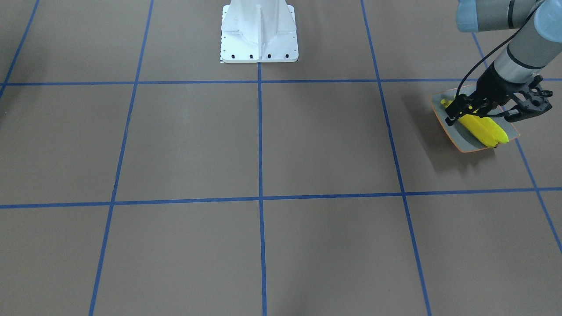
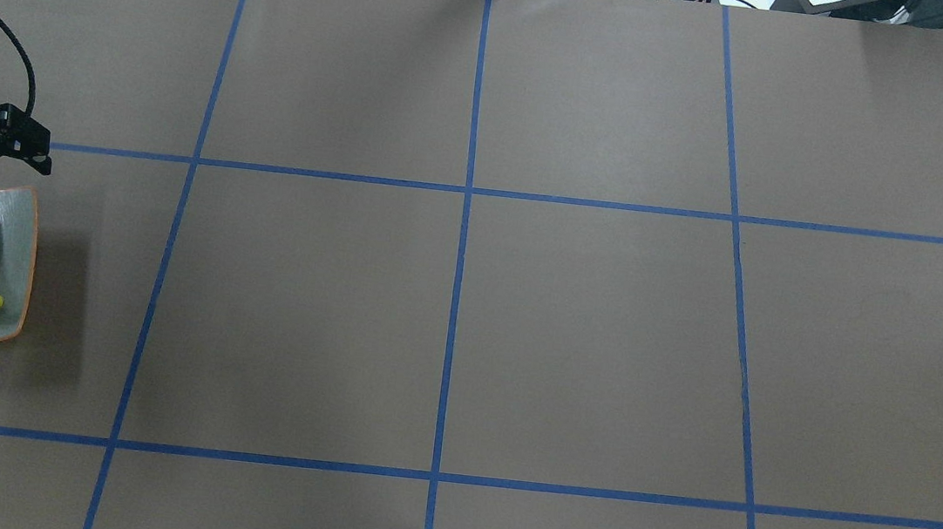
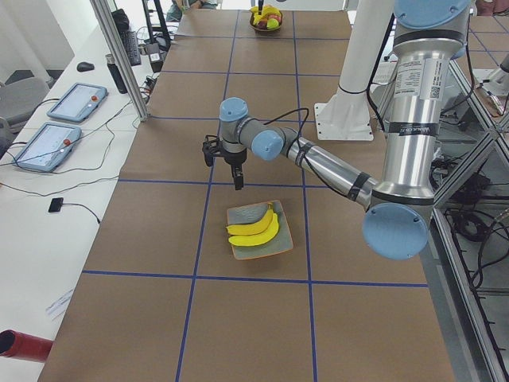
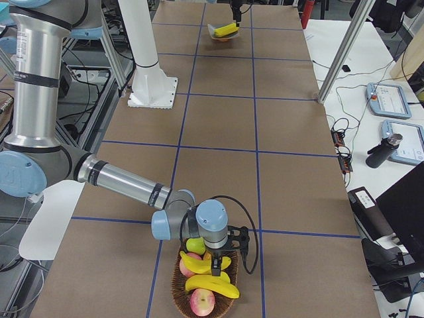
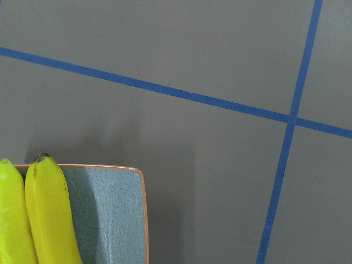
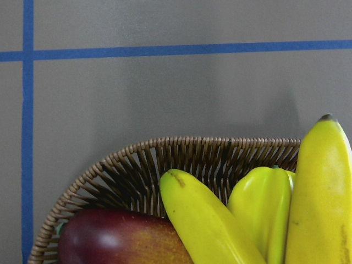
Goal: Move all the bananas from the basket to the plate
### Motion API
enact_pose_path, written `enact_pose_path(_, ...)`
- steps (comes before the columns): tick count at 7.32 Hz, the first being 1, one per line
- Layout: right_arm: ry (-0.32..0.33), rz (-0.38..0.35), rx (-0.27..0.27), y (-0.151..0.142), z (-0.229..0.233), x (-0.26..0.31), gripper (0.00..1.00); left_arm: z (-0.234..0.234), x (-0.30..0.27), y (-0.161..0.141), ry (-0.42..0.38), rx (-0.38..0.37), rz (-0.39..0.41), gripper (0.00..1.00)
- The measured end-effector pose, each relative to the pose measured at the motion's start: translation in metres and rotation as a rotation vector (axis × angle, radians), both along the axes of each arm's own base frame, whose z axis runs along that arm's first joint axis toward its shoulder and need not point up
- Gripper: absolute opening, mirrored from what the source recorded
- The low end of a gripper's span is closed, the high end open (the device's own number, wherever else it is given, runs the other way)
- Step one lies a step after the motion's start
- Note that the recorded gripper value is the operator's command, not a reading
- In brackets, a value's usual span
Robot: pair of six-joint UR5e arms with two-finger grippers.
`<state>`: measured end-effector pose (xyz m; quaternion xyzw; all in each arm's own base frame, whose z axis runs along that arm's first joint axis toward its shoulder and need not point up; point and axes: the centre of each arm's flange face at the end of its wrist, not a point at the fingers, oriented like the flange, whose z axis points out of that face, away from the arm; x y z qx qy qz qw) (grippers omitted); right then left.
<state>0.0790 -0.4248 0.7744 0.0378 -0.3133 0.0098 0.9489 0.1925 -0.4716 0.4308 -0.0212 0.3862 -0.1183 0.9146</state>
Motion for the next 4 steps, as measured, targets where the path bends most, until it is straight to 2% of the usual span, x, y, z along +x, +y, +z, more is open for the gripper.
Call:
enact_pose_path(2,0.02,-0.055,-0.005,-0.008,-0.003,0.014,0.98,-0.001,0.001,0.0,0.003,-0.016,-0.017,1.0)
enact_pose_path(4,0.028,-0.065,-0.038,0.01,0.011,0.016,0.98,-0.003,0.002,-0.001,0.006,-0.022,-0.026,1.0)
